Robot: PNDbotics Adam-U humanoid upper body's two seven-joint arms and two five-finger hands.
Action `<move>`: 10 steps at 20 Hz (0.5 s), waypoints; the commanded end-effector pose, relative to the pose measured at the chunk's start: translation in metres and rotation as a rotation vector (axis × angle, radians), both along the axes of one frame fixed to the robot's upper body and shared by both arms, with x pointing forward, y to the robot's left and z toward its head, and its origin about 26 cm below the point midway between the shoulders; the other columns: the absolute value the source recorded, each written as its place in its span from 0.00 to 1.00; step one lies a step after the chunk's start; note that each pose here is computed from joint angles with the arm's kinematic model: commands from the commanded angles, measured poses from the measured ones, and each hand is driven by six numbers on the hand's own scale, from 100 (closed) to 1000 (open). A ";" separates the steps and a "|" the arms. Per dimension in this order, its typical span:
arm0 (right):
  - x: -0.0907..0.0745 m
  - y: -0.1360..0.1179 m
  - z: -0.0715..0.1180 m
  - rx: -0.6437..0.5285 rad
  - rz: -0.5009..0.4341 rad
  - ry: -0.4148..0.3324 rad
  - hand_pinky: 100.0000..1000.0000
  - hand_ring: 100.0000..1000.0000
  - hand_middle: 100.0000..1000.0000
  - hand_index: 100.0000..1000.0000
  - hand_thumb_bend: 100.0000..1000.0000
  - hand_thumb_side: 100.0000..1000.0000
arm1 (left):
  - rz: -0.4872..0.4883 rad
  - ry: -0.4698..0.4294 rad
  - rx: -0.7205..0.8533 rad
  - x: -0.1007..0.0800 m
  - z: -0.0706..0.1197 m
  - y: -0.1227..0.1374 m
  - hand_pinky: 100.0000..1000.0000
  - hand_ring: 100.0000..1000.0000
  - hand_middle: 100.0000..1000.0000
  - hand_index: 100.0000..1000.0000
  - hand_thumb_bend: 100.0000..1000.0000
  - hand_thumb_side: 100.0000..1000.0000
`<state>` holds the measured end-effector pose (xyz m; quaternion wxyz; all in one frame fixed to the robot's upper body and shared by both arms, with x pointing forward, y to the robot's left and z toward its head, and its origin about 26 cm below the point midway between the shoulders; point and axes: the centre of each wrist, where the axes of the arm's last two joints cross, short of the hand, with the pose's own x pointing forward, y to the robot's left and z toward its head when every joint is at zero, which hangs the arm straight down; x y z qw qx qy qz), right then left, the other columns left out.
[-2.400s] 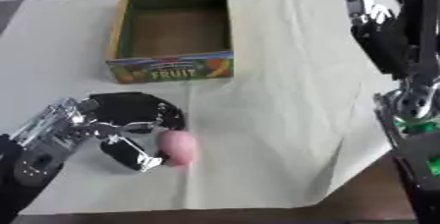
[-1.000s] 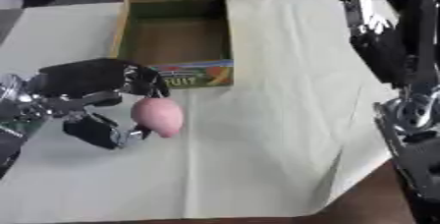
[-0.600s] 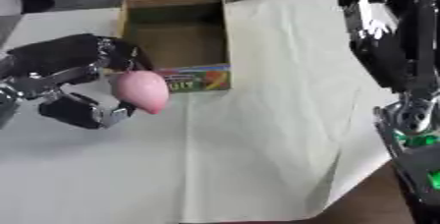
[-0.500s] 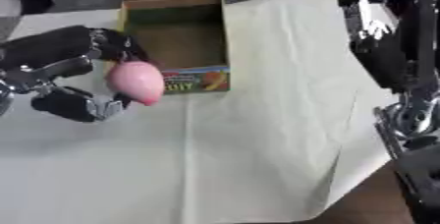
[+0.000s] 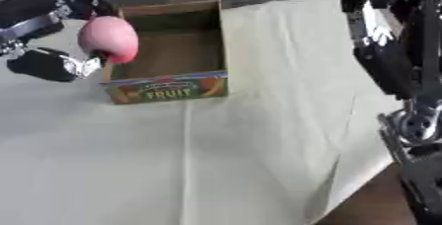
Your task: Pick up objects on the table and place them in the box.
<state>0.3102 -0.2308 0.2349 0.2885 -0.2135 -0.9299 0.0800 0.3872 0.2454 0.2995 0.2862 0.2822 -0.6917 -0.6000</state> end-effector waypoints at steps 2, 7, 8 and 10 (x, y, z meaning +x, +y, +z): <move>-0.003 0.000 0.011 -0.018 0.016 -0.041 0.53 0.81 0.46 0.76 0.39 0.71 | 0.076 -0.047 -0.036 0.014 0.020 0.022 0.76 0.78 0.71 0.54 0.00 0.30; -0.003 0.002 0.013 -0.025 0.025 -0.044 0.53 0.81 0.46 0.76 0.39 0.71 | 0.137 -0.052 -0.065 0.041 0.025 0.029 0.75 0.77 0.71 0.54 0.00 0.31; -0.003 0.002 0.013 -0.026 0.028 -0.048 0.53 0.81 0.46 0.76 0.39 0.71 | 0.146 -0.048 -0.069 0.048 0.025 0.031 0.75 0.77 0.71 0.54 0.00 0.31; -0.003 0.003 0.015 -0.029 0.031 -0.053 0.53 0.81 0.46 0.76 0.39 0.71 | 0.158 -0.045 -0.065 0.059 0.024 0.033 0.76 0.78 0.71 0.54 0.00 0.31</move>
